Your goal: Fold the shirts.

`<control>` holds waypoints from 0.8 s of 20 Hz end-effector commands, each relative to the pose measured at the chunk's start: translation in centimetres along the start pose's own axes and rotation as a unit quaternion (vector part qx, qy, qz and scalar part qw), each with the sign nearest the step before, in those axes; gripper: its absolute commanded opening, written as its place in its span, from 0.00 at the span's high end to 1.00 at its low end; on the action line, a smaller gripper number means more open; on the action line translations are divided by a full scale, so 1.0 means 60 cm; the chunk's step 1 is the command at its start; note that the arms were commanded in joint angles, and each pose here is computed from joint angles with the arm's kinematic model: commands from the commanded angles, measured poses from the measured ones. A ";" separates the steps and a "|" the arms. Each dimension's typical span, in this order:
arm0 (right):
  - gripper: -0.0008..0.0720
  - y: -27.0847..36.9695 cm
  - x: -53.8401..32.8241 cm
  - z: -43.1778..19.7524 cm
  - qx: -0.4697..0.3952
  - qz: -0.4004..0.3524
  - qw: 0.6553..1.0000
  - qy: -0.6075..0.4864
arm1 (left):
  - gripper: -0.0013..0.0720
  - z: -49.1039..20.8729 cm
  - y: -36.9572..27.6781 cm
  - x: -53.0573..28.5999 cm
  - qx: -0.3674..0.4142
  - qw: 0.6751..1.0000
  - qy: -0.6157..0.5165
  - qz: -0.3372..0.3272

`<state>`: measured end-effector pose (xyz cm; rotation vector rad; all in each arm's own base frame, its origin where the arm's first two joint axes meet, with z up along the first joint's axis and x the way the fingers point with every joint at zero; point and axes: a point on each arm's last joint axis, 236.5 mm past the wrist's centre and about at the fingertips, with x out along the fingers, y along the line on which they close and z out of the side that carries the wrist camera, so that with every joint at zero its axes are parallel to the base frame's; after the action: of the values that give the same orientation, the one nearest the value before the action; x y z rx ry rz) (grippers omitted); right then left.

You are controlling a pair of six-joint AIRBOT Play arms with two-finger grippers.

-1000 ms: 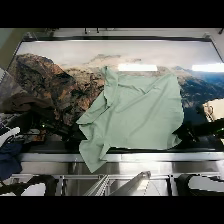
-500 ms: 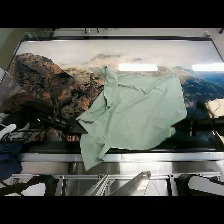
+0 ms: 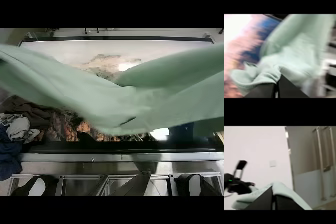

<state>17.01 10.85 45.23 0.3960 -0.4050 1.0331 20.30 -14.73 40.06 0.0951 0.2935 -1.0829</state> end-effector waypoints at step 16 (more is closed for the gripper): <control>0.96 -0.458 -0.341 -0.443 0.289 -0.483 0.819 0.110 | 0.95 -0.376 0.438 0.397 -0.246 0.937 0.246 -0.033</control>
<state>33.62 -3.43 19.91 0.8340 0.1844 0.2650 45.57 -15.91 19.85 -0.0733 0.8353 -1.0176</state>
